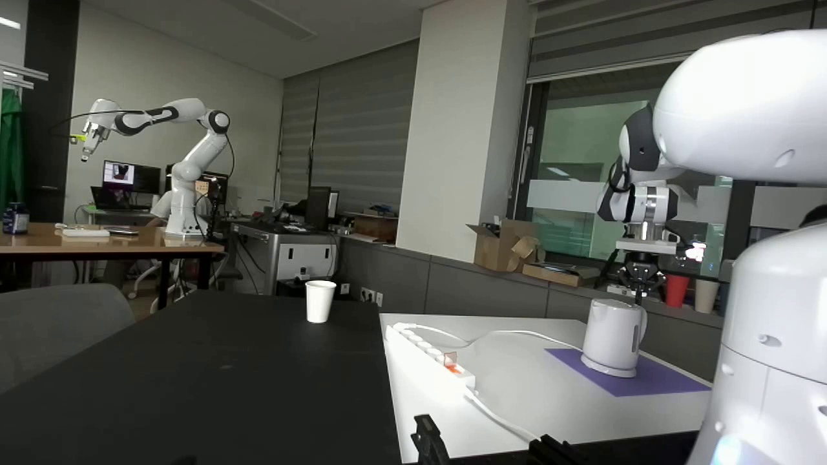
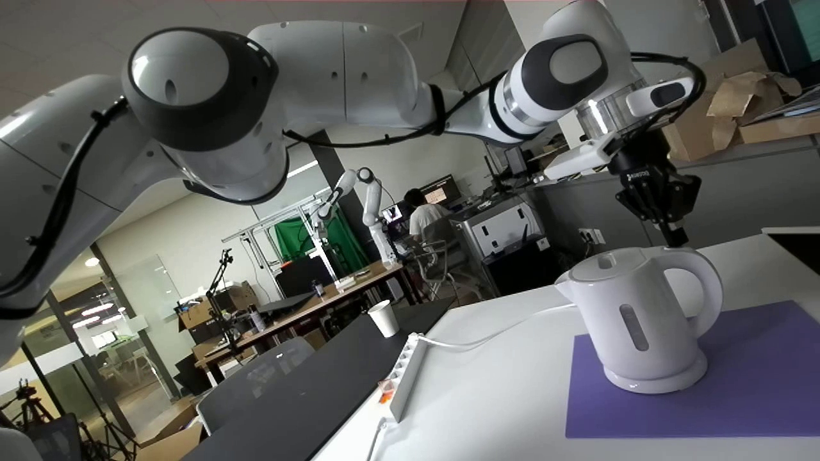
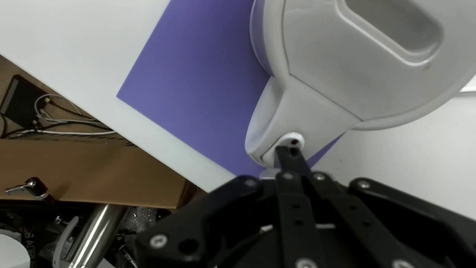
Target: Flip the switch of the white electric kettle twice.
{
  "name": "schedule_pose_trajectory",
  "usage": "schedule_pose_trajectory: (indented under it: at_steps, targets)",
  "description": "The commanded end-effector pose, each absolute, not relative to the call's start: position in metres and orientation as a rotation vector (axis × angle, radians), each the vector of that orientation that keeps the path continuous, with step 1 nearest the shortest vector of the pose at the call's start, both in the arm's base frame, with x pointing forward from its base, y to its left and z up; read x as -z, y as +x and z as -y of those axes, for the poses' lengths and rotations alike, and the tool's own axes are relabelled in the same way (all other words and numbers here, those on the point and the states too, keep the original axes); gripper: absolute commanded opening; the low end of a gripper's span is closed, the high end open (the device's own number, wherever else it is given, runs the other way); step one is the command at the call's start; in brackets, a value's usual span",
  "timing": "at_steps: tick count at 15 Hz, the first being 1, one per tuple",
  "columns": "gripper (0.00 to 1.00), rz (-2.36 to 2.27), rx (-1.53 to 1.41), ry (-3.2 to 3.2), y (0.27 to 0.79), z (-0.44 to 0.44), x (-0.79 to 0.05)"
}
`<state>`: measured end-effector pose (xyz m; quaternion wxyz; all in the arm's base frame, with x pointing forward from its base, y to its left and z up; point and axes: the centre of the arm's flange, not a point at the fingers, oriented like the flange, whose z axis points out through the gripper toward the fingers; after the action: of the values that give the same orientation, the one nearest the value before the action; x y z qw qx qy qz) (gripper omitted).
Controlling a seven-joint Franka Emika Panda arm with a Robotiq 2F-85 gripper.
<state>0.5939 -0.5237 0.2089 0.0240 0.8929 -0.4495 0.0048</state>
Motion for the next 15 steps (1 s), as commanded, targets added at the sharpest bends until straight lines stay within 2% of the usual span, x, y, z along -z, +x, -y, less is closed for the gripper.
schedule_pose_trajectory:
  at_steps: [1,7,15]
  targets:
    - [0.0,1.371,0.011,2.739,0.604,0.507,-0.2]
    - [0.0,1.395,-0.081,2.664,0.622,0.509,-0.242]
    - [0.0,1.42,-0.207,2.576,0.62,0.516,-0.311]
